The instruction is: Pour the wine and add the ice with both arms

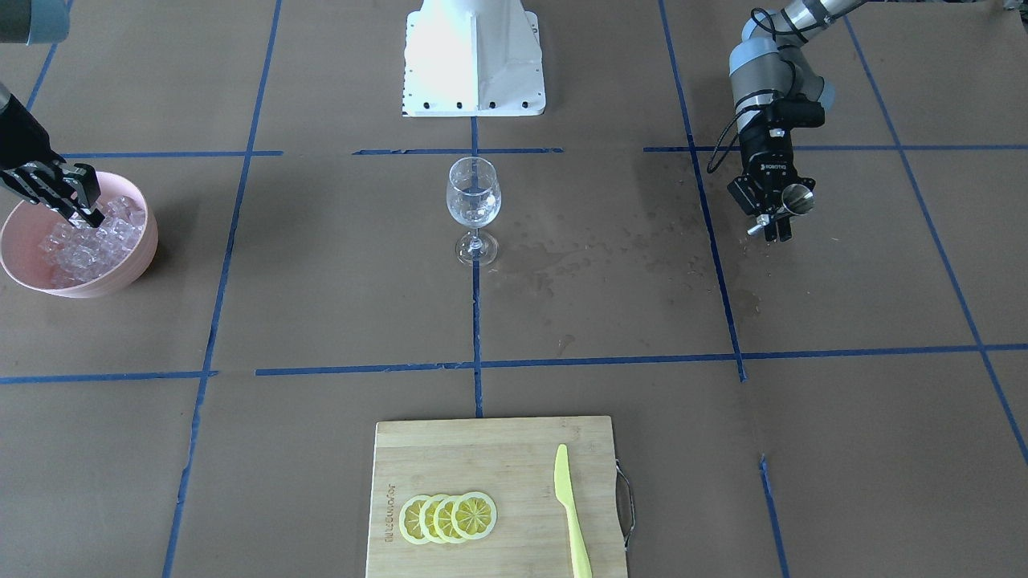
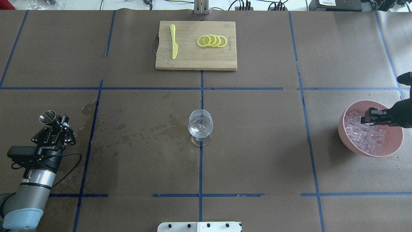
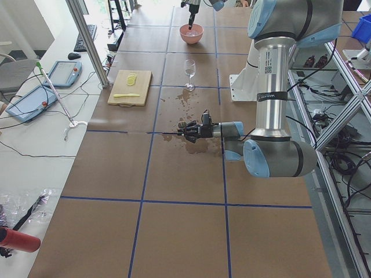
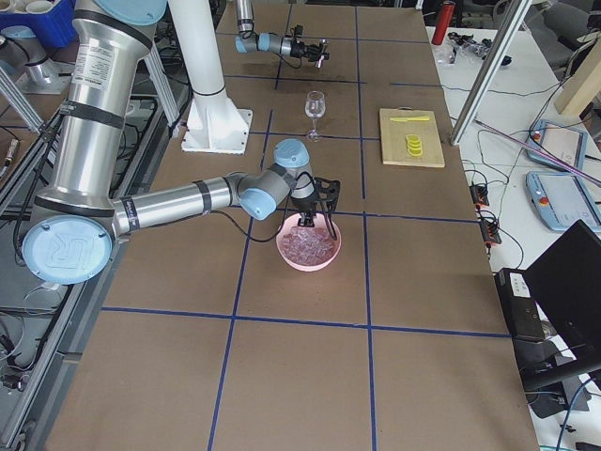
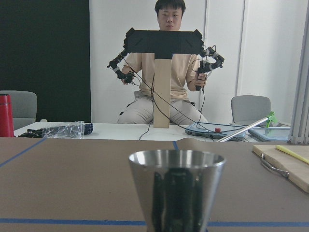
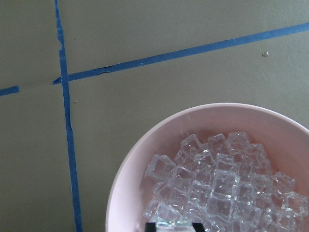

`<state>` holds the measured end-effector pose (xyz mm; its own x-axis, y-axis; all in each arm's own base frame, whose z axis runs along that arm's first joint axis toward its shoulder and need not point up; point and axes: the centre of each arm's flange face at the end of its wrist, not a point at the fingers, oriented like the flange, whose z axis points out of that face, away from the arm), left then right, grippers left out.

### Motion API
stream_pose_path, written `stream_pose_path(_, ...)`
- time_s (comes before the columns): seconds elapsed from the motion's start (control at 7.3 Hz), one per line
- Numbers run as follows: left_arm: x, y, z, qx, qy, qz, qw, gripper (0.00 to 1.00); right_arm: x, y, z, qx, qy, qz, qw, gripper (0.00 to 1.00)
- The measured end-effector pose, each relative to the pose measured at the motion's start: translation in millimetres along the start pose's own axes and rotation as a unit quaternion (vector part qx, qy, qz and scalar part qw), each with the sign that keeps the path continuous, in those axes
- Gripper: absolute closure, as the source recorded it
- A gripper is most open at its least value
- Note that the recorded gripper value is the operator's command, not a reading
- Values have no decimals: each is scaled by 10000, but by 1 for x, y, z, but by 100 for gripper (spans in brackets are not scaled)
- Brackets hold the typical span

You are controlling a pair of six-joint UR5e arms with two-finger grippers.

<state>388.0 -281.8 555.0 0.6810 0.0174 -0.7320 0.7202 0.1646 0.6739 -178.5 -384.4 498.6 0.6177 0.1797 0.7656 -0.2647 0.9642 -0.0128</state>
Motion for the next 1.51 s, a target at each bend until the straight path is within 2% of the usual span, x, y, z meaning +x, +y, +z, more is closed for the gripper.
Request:
stream_pose_path(0.96,-4,11,-3,-93,25,114,9999,79,0,0,0,-2,4,2,10000,100)
stream_pose_path(1.23,-4,12,-3,-111,32,127,9999,67,0,0,1,-2,5,3,10000,100)
stream_pose_path(1.51,-5,15,-4,-126,39,148,9998,65,0,0,1,-2,4,2,10000,100)
